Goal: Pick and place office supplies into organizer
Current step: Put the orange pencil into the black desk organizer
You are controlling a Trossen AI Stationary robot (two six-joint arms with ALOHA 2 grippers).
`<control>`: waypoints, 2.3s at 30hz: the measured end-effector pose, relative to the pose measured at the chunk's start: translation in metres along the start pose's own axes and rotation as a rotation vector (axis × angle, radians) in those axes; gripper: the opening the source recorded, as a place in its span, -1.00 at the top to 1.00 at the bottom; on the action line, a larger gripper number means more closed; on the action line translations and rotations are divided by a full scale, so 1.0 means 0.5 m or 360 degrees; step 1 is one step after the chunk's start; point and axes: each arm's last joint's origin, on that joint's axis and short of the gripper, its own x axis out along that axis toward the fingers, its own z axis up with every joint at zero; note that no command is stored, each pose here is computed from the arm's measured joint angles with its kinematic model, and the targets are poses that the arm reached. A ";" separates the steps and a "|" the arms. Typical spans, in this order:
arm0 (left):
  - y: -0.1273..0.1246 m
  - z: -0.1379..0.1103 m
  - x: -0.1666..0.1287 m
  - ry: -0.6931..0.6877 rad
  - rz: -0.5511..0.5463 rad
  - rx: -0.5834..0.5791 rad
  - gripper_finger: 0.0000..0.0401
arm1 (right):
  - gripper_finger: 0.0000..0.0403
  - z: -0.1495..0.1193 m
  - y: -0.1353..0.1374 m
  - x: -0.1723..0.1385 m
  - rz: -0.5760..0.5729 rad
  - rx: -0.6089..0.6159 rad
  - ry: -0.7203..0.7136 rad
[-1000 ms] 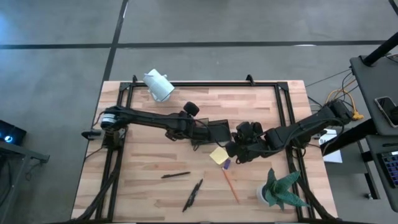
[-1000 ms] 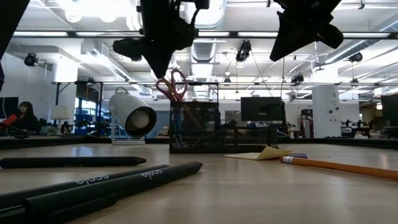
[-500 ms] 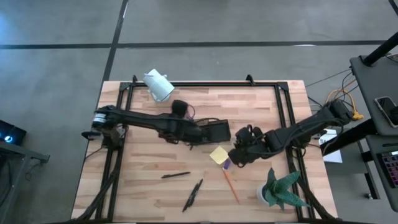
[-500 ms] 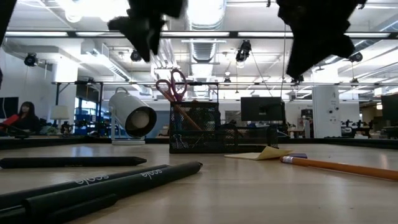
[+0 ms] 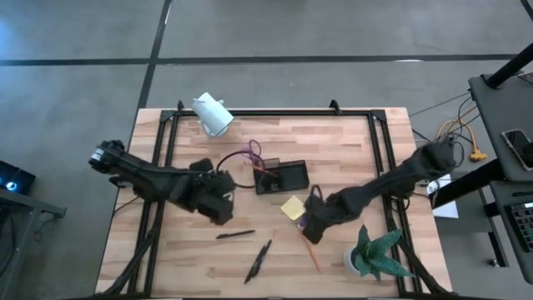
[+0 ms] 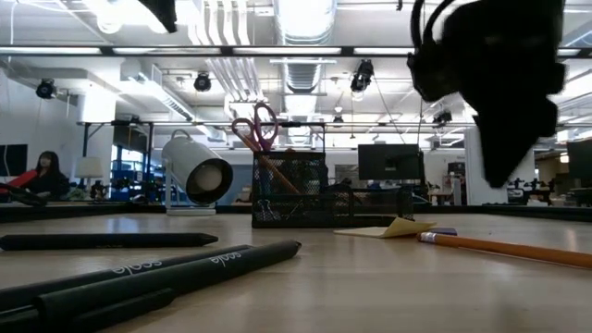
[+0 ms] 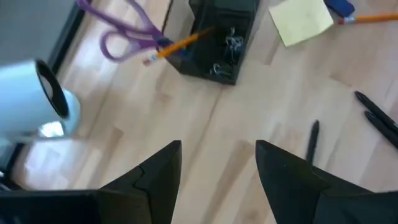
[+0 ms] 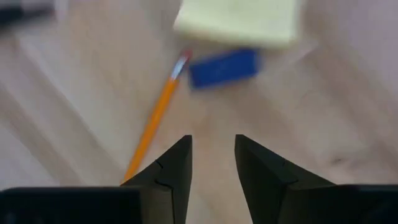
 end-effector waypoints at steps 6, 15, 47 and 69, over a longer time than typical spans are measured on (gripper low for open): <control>-0.011 -0.052 0.019 0.0069 0.0015 -0.0089 0.06 | 0.46 -0.022 0.048 0.056 -0.0039 -0.0101 0.0150; -0.035 -0.083 0.058 0.0180 -0.0075 -0.0095 0.06 | 0.35 -0.013 0.122 0.096 -0.0065 -0.0158 0.0119; -0.052 -0.113 0.060 0.0205 -0.0072 -0.0163 0.06 | 0.75 0.189 0.126 0.045 -0.0138 -0.0380 -0.0363; -0.097 -0.128 0.132 0.0076 -0.0366 -0.0247 0.06 | 0.96 -0.109 0.193 0.058 -0.0025 -0.1377 0.0169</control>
